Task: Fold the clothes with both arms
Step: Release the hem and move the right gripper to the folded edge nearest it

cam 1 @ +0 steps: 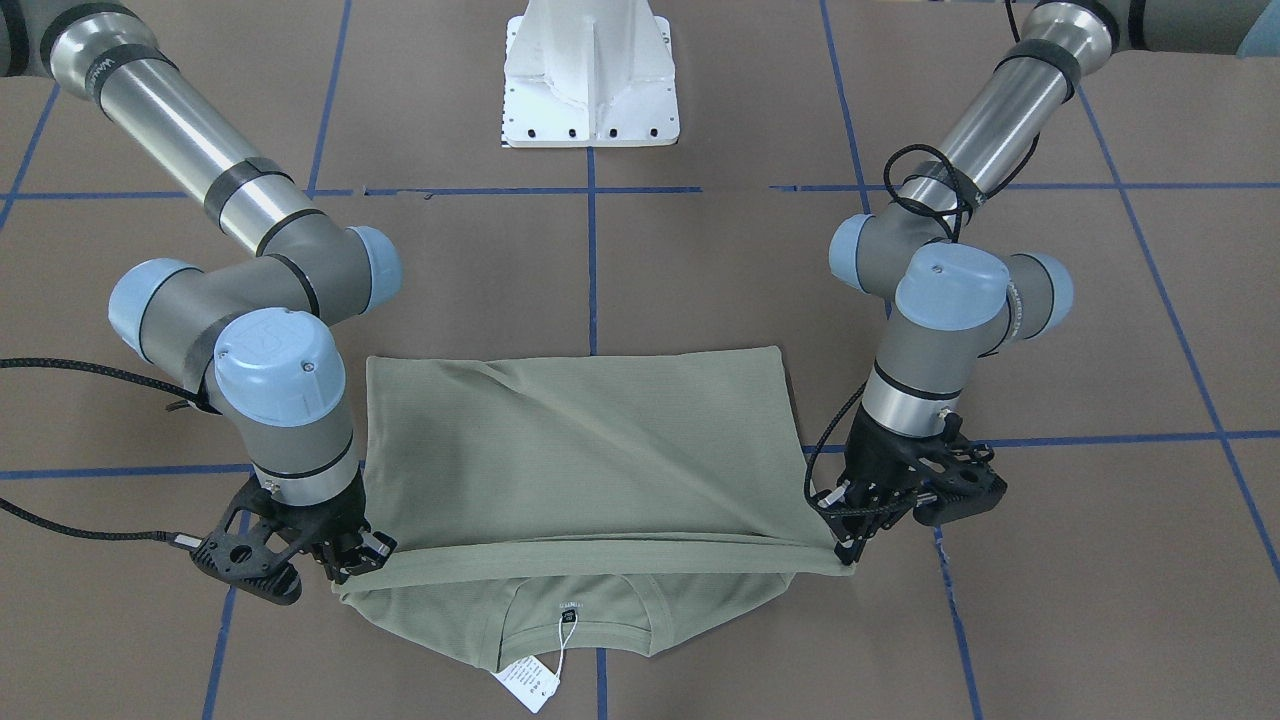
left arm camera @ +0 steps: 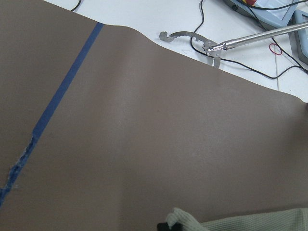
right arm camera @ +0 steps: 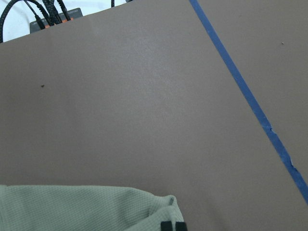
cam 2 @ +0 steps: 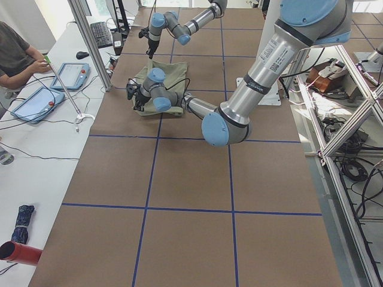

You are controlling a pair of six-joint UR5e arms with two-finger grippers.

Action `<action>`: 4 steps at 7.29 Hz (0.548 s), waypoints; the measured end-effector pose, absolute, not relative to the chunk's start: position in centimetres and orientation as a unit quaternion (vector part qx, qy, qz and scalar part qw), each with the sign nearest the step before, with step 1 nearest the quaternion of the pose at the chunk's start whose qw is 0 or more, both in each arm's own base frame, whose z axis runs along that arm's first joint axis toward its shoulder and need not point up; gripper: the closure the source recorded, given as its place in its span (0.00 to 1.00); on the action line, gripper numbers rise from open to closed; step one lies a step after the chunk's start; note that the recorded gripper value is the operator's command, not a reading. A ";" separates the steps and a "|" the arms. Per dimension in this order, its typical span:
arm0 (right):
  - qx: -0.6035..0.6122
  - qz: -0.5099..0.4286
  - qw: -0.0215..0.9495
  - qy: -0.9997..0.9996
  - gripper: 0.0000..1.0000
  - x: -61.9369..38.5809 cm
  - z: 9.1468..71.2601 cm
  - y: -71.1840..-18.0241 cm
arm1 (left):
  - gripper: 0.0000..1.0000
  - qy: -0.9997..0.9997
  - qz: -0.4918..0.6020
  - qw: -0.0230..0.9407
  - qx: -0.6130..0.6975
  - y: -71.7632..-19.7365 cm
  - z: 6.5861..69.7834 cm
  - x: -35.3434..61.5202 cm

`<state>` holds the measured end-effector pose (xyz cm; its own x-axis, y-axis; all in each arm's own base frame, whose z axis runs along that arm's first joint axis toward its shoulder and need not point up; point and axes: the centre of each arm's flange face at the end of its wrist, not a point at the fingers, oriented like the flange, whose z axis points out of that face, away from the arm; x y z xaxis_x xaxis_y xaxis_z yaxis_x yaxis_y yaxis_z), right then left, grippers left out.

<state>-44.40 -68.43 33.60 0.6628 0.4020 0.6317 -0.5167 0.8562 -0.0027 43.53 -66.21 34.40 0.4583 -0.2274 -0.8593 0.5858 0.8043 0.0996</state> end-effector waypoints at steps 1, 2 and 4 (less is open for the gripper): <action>0.090 0.253 0.907 -0.325 0.42 -44.4 33.6 -68.5 | 0.49 0.458 -0.245 0.832 0.194 -66.6 34.6 43.9; 0.090 0.253 0.907 -0.326 0.41 -44.4 33.5 -68.5 | 0.49 0.459 -0.245 0.832 0.194 -66.7 34.7 44.1; 0.093 0.252 0.903 -0.335 0.35 -44.1 32.6 -68.2 | 0.49 0.462 -0.245 0.829 0.196 -66.8 34.6 43.9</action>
